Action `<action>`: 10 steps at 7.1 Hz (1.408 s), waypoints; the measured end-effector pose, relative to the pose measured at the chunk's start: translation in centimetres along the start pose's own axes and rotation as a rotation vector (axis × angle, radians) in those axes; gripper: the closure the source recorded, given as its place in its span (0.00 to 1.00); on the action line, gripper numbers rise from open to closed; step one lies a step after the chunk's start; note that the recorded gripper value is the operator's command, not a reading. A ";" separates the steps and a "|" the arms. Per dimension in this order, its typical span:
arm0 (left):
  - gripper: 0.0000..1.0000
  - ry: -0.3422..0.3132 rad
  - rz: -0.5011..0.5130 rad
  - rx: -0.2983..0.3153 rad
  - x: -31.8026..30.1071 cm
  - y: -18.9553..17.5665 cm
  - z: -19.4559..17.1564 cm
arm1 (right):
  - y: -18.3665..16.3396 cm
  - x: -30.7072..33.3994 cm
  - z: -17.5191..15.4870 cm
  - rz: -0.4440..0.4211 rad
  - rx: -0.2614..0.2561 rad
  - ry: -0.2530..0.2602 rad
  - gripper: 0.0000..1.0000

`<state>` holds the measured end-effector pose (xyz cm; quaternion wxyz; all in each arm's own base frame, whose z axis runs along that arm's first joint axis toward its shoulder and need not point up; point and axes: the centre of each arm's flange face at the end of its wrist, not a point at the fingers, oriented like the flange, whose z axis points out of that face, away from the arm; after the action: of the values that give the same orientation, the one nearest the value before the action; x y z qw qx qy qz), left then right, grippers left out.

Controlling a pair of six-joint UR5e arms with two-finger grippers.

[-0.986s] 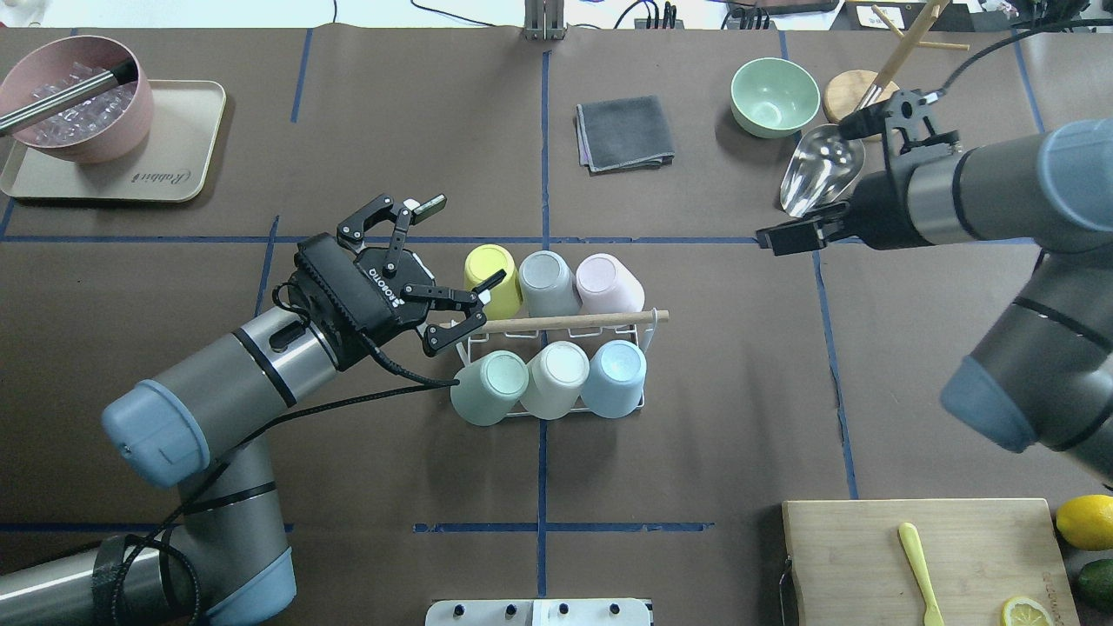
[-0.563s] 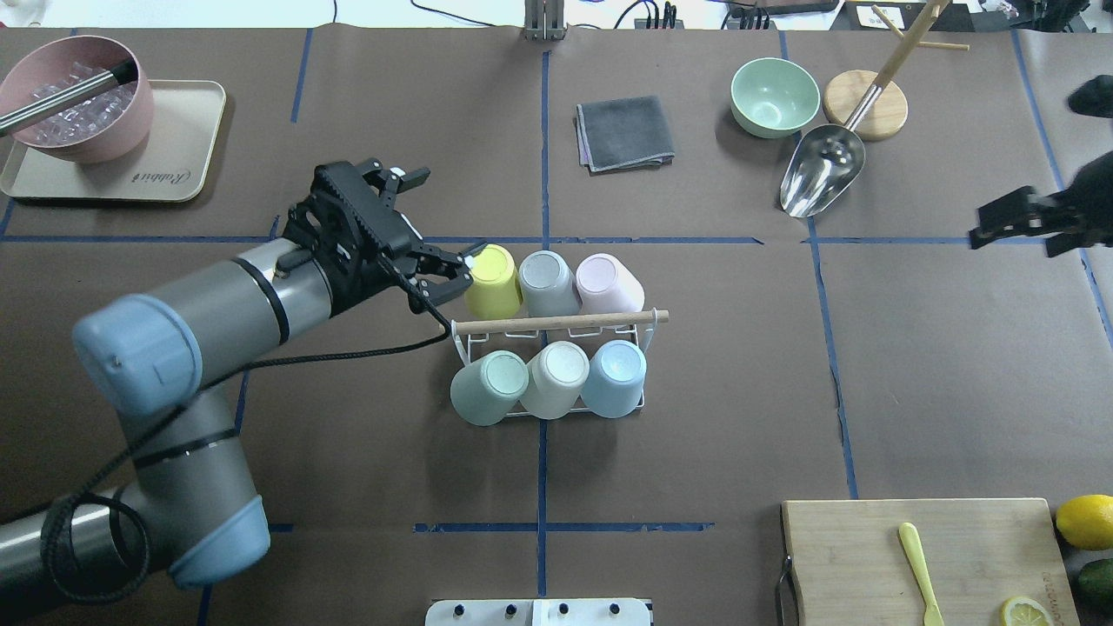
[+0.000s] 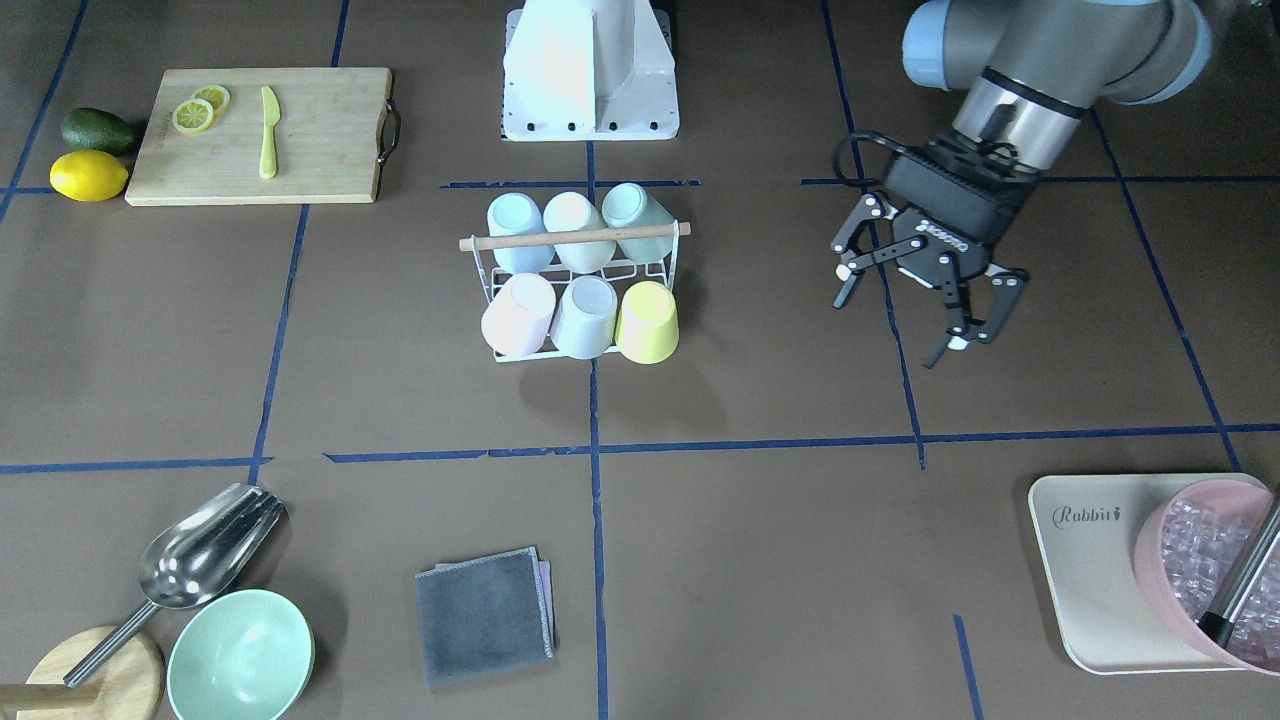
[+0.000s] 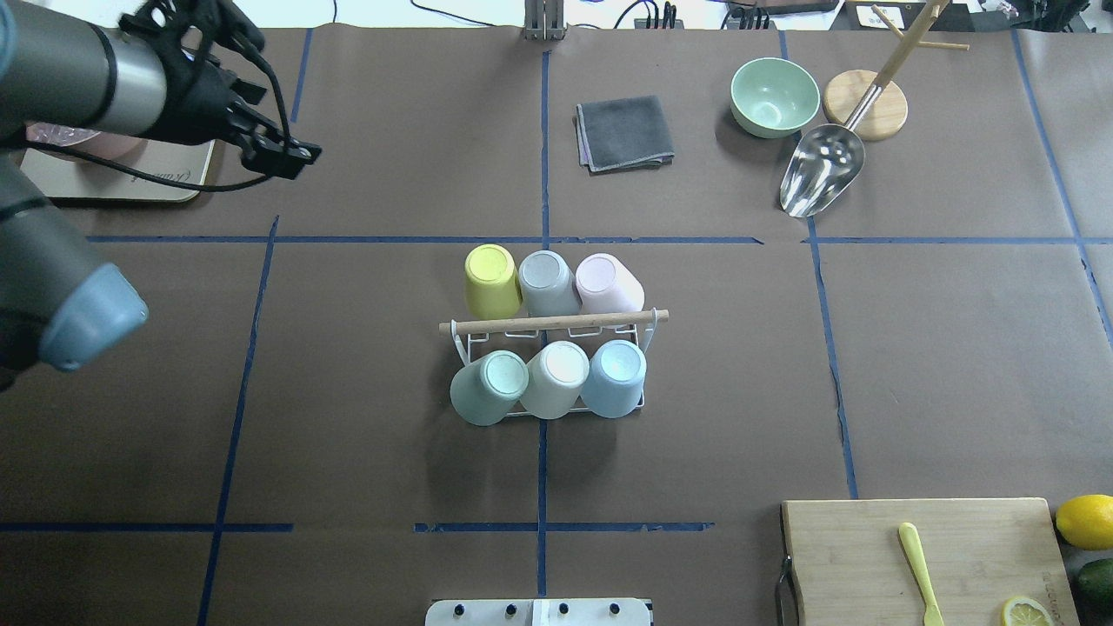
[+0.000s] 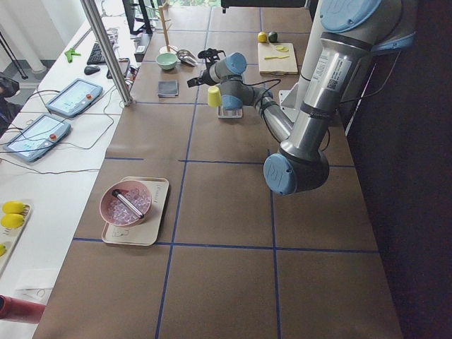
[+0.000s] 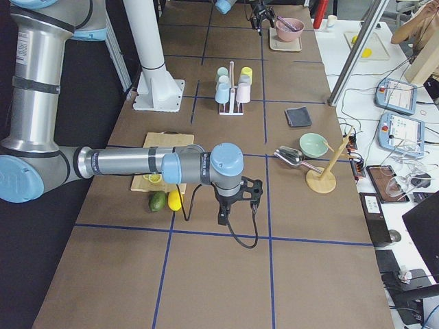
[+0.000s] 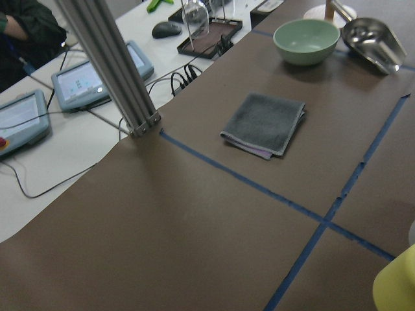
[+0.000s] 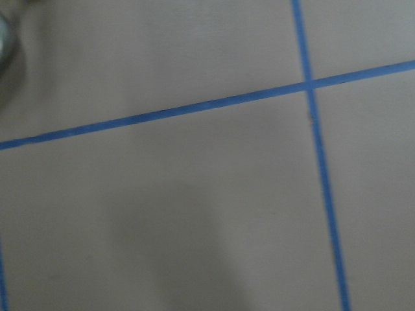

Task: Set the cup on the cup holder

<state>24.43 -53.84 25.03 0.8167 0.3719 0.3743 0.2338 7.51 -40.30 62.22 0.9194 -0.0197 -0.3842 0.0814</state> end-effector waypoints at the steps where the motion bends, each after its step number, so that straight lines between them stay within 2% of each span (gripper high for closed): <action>1: 0.00 -0.045 -0.113 -0.105 -4.8 1.2 -2.3 | 0.4 1.9 -0.8 -0.017 0.002 0.034 0.00; 2: 0.00 -0.064 -0.226 -0.215 -8.8 3.9 -3.6 | 0.6 2.9 -1.2 -0.035 0.004 0.081 0.00; 3: 0.00 -0.038 -0.320 -0.316 -11.7 7.7 -4.0 | 0.8 3.3 -1.4 -0.042 0.003 0.105 0.00; 5: 0.00 -0.009 -0.441 -0.437 -15.5 15.9 -4.0 | 0.9 3.7 -1.1 -0.038 -0.003 0.112 0.00; 6: 0.00 -0.017 -0.489 -0.473 -17.1 19.4 -4.2 | 0.9 3.9 -0.9 -0.030 -0.007 0.110 0.00; 10: 0.00 -0.040 -0.602 -0.555 -19.5 27.5 -4.9 | 0.8 4.9 0.3 -0.007 -0.028 0.103 0.00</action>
<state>5.81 -47.72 52.90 0.9250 0.0157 0.3732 0.0690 10.60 -38.76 65.83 0.9379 -0.0355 -0.3377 0.0715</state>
